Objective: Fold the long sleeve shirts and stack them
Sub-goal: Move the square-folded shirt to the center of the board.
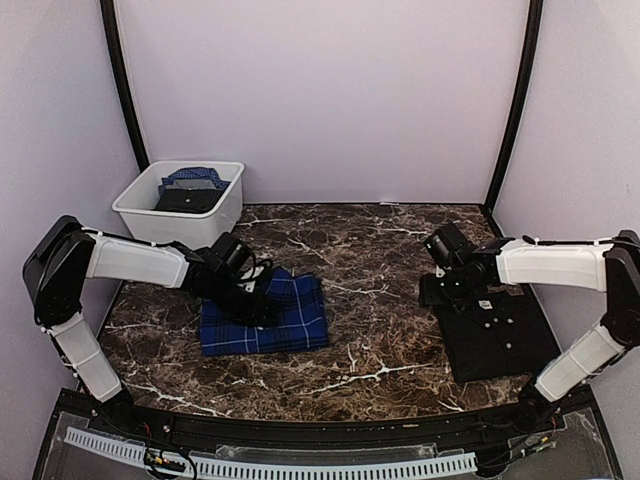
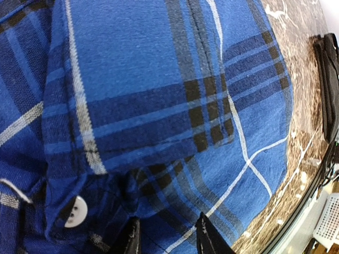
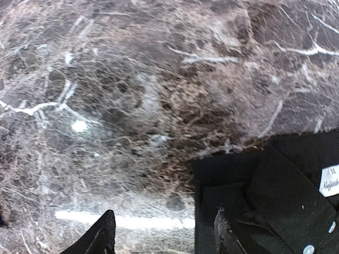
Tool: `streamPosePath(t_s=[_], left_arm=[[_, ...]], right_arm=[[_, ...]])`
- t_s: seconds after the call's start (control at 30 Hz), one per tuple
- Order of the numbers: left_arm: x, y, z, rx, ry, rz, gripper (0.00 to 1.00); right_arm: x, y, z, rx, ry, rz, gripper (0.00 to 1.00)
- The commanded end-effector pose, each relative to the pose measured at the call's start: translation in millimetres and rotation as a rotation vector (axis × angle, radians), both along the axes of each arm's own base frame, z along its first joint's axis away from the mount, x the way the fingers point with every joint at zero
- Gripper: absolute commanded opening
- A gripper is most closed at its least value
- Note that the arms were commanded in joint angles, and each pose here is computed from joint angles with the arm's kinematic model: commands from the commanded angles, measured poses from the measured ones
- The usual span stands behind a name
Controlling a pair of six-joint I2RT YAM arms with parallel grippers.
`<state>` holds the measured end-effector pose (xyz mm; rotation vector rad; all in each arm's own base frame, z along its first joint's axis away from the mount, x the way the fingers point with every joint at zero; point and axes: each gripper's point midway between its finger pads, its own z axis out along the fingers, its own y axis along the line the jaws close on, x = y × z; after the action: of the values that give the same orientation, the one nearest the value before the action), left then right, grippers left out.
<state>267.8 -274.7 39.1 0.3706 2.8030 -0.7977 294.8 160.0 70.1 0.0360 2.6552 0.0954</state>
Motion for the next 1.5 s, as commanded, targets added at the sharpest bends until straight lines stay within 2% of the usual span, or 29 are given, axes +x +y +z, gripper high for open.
streamPosePath(t_s=[0.0,0.33,0.8,0.87,1.0,1.27,1.47], left_arm=[[-31.3,6.0,-2.9,0.039,0.07,-0.103,0.35],[-13.3,-29.6,42.8,-0.039,-0.021,-0.137,0.35],[5.4,-26.2,72.5,-0.036,-0.106,-0.047,0.35],[8.8,-25.0,76.3,-0.035,-0.123,-0.031,0.34],[16.1,-18.6,83.4,-0.027,-0.159,0.011,0.35],[23.4,-1.2,88.2,-0.034,-0.193,0.088,0.36],[24.3,13.7,88.1,-0.033,-0.207,0.135,0.36]], right_arm=[[-5.1,-17.9,-3.9,-0.043,-0.005,-0.054,0.59],[11.4,-19.8,-26.1,-0.093,0.003,-0.068,0.43],[19.2,-28.7,-52.7,-0.197,0.037,-0.08,0.23],[20.3,-29.0,-56.0,-0.208,0.046,-0.083,0.17],[23.4,-23.7,-57.7,-0.204,0.054,-0.077,0.01],[43.8,42.5,-47.3,-0.082,0.046,0.019,0.0],[77.9,103.7,-35.1,0.026,0.016,0.078,0.0]])
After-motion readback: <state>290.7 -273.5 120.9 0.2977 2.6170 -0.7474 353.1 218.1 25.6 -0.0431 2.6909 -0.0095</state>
